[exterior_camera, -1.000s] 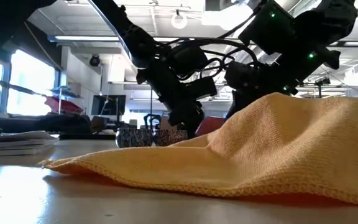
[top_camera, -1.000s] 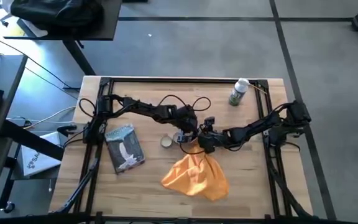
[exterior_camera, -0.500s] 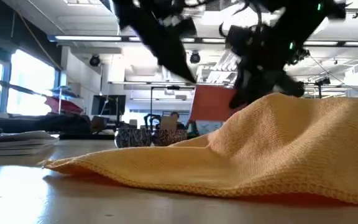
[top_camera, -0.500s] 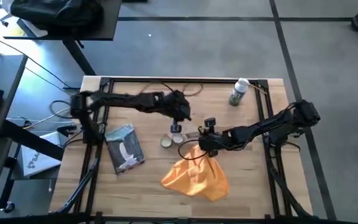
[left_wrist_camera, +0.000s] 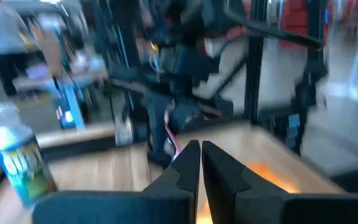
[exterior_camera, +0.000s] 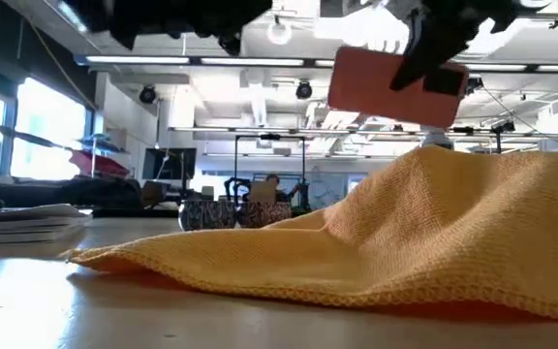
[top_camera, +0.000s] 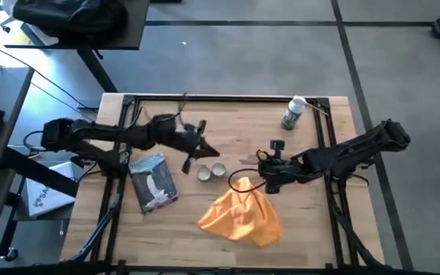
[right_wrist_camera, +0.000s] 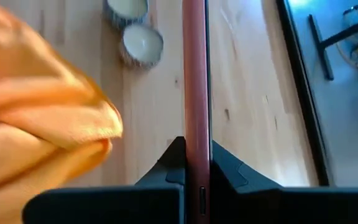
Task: Apply microfiber cloth
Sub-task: Spray the cellphone
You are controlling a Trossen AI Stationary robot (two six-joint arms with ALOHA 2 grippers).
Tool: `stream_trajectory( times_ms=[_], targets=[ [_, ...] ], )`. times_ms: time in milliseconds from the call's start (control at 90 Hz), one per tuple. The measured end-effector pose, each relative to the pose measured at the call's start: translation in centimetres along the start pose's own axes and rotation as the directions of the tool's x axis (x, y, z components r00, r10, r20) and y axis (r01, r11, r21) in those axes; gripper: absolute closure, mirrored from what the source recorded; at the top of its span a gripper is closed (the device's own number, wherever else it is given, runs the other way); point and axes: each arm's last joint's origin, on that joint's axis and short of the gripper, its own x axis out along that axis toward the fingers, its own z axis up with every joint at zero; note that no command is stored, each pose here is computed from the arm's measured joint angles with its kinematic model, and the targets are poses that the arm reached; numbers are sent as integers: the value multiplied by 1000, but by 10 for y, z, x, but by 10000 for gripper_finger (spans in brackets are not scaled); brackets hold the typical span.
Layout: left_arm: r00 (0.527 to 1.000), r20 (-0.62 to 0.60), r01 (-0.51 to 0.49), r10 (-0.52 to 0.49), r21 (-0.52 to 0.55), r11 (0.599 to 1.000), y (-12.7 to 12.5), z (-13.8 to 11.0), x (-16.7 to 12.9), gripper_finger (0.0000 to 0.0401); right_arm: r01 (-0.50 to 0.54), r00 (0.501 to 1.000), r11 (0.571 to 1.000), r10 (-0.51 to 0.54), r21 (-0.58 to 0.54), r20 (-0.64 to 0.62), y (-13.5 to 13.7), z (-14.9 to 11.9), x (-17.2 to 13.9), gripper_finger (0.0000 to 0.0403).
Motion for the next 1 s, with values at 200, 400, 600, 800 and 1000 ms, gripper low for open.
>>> stream_trajectory(
  times_ms=[200,400,600,800,1000],
  targets=[
    [981,124,-145,151,-57,988,-13,-32,-10,365,-13,997,994,4,112,83,7,-4,7,399],
    [966,139,-207,218,-90,974,-22,-51,0,302,-45,979,981,6,189,205,14,-9,25,399],
    [968,207,-124,143,-100,987,-29,-69,11,256,-106,938,964,15,244,347,15,-13,40,400],
    [942,277,-163,191,-122,979,-28,-78,16,249,-175,871,955,36,240,490,11,-5,42,400],
    [934,300,-154,192,-146,977,-24,-72,29,249,-144,824,968,1,208,567,4,4,38,400]
  ],
)
